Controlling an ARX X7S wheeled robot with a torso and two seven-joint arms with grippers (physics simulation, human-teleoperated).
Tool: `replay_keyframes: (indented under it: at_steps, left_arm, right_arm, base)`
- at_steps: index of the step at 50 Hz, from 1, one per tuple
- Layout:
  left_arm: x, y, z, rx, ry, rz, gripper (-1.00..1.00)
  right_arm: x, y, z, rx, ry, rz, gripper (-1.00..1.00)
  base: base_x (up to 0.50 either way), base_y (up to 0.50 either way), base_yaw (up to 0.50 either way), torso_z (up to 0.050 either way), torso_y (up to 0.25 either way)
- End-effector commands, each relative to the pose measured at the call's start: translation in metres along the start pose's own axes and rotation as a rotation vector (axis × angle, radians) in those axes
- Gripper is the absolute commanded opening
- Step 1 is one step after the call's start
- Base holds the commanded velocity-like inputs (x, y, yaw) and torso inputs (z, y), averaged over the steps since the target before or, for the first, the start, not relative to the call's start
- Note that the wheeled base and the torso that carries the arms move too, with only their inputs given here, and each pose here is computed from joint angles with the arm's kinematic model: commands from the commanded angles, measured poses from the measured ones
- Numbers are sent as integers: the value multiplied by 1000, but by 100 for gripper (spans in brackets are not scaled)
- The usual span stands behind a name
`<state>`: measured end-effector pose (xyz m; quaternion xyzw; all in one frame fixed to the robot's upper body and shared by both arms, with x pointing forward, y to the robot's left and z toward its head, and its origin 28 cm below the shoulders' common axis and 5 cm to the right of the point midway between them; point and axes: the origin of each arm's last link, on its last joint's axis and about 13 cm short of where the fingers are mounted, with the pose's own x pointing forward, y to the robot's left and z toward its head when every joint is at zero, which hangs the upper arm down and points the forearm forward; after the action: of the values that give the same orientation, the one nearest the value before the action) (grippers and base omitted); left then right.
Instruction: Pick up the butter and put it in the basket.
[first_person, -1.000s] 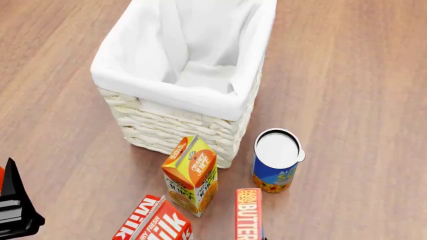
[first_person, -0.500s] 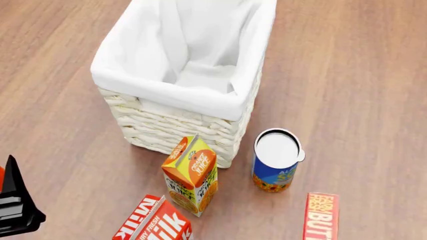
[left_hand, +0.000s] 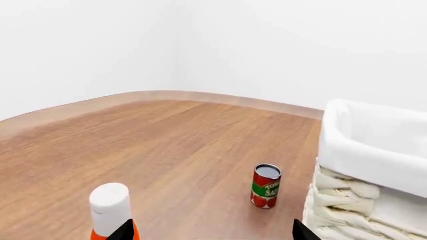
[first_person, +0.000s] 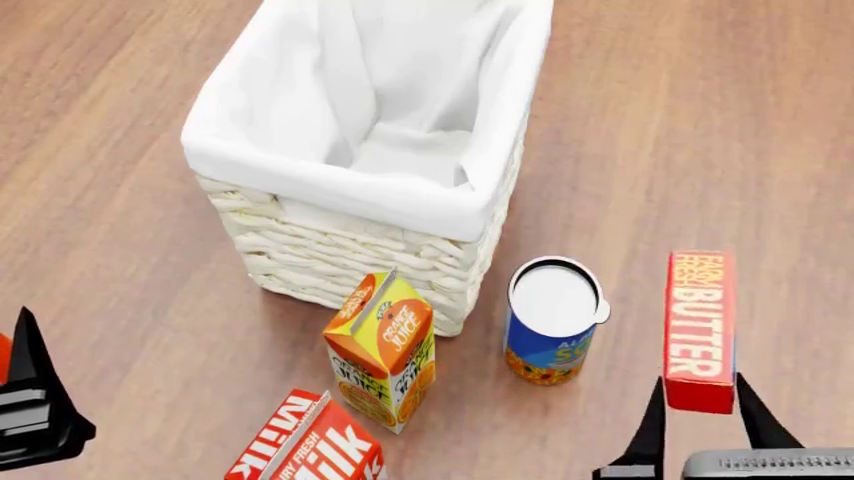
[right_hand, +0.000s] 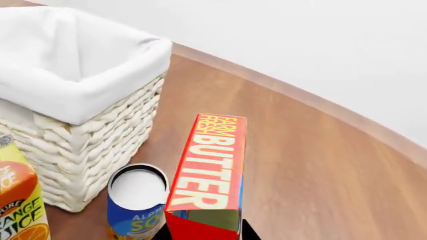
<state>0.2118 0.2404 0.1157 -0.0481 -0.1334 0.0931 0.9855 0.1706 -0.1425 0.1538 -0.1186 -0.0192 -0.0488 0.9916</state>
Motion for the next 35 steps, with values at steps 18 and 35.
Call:
replay_keyframes:
  at_steps: [18,35]
  left_arm:
    - [2,-2,2,-19,-9,16,100]
    - [0,0,6,-25,-17,18,100]
  right_arm:
    - [107,-51,92,90,9,18,-100]
    - [156,-62,108,94,125,-35,-100]
  base:
    - [0,0,0,1,2]
    - [0,0,0,0,1]
